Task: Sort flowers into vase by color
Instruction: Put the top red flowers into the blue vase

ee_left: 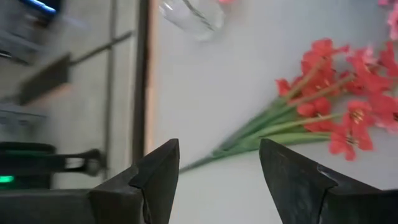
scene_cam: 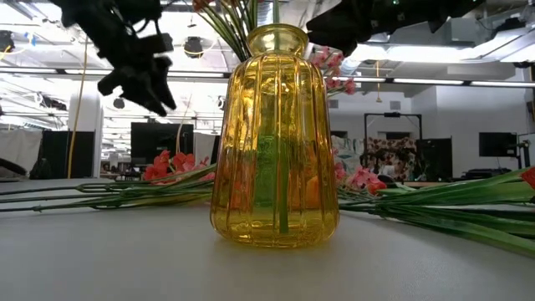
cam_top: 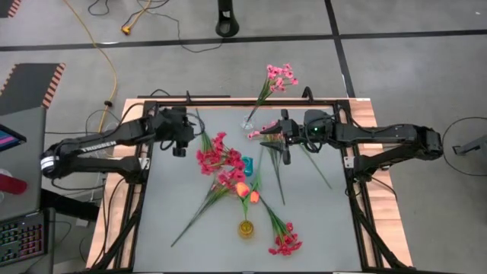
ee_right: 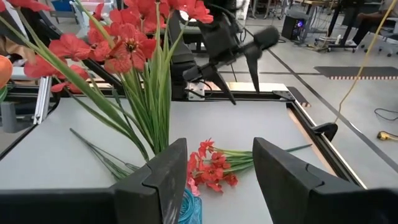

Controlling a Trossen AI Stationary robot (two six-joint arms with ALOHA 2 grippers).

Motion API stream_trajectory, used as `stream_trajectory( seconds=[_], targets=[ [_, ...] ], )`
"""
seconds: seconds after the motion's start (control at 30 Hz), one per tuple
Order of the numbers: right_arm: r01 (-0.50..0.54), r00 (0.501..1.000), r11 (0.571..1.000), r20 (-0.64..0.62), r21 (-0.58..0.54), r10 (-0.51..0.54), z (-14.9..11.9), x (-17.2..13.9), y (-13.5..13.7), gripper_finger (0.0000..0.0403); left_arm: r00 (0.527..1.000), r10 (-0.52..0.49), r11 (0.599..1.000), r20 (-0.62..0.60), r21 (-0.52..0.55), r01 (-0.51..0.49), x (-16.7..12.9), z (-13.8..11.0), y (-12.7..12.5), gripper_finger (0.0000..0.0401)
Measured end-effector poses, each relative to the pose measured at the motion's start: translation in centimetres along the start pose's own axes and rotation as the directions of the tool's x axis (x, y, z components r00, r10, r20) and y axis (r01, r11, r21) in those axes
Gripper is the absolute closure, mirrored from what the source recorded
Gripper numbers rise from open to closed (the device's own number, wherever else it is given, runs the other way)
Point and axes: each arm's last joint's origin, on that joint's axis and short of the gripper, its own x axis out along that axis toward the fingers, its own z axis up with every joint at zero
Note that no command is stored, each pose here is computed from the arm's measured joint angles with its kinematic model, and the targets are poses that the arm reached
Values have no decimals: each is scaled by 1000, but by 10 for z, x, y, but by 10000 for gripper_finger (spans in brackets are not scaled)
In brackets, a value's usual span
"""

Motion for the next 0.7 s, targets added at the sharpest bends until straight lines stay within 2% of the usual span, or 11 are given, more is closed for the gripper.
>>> stream_trajectory(
  seconds=[0.2, 0.43, 0.7],
  targets=[
    [0, 1000, 1000, 0, 0, 0, 0, 0, 0, 193, 988, -150, 988, -36, 24, 151, 29, -10, 6, 191],
    [0, 1000, 1000, 0, 0, 0, 0, 0, 0, 193, 942, -276, 942, -190, 142, 305, 75, -18, -1, 192],
    [0, 1000, 1000, 0, 0, 0, 0, 0, 0, 193, 912, -323, 913, -253, 170, 370, 111, -7, 7, 192]
  ],
)
